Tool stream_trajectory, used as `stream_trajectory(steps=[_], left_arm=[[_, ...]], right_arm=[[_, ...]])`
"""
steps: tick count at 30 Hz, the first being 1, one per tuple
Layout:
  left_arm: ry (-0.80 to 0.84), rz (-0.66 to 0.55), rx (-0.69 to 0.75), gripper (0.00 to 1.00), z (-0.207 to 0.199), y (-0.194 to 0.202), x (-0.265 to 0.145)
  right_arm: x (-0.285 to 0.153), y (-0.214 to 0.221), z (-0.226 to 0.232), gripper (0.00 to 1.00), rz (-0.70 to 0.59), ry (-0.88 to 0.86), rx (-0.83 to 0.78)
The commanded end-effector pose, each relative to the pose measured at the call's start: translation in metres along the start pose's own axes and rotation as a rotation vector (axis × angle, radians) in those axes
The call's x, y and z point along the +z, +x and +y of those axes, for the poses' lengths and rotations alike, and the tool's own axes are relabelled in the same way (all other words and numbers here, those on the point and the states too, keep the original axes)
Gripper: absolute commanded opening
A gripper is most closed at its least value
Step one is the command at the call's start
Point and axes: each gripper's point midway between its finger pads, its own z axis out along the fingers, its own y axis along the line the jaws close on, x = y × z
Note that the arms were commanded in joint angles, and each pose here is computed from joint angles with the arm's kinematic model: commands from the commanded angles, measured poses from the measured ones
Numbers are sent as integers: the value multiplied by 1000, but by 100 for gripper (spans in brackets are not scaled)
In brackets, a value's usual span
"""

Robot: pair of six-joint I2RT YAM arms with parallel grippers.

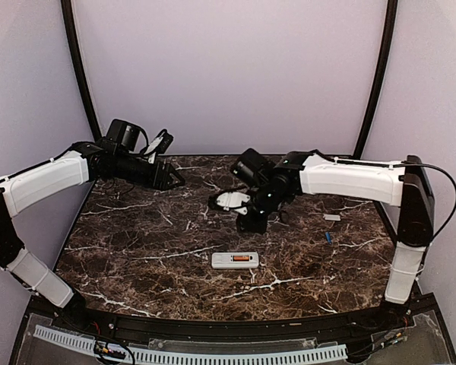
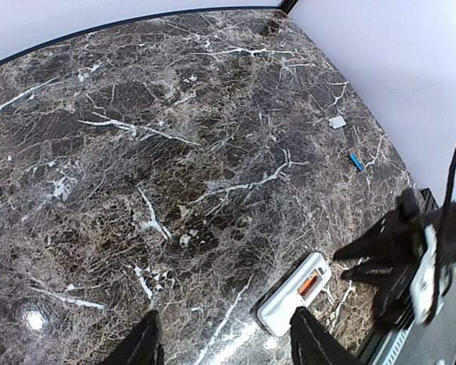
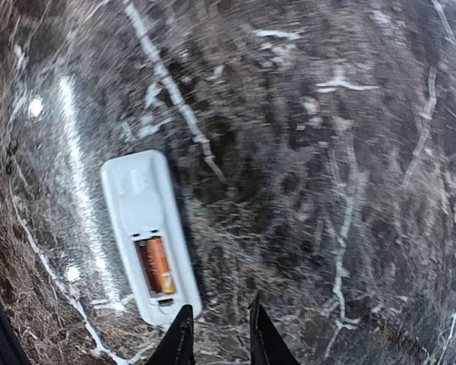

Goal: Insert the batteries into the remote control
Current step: Pick up the battery at the center of the board.

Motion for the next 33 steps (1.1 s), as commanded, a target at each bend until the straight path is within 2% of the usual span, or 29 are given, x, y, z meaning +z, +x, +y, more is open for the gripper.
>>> stream_trajectory(steps=[1,3,6,10,14,19,33], left_arm=[[-4,4,-5,56,3,4,-3],[-7,3,-6,56,3,4,-3],[-5,2,-6,56,3,3,-3],[-5,4,-7,56,3,4,-3],[-1,3,-7,56,2,4,-3],[2,0,-8,56,1,4,-4],[-9,-5,-1,56,2,3,-5]], right_arm=[[-40,25,-69,23,-86,75,430],[-42,73,-95,23,-13,101,671],[-44,152,-111,24,122,158,962],[-46,227,-100,30,295,217,1159],[-36,257,-82,33,328,124,1309],[-19,278,-68,31,376,52,1391],[1,301,-55,22,485,43,1384]])
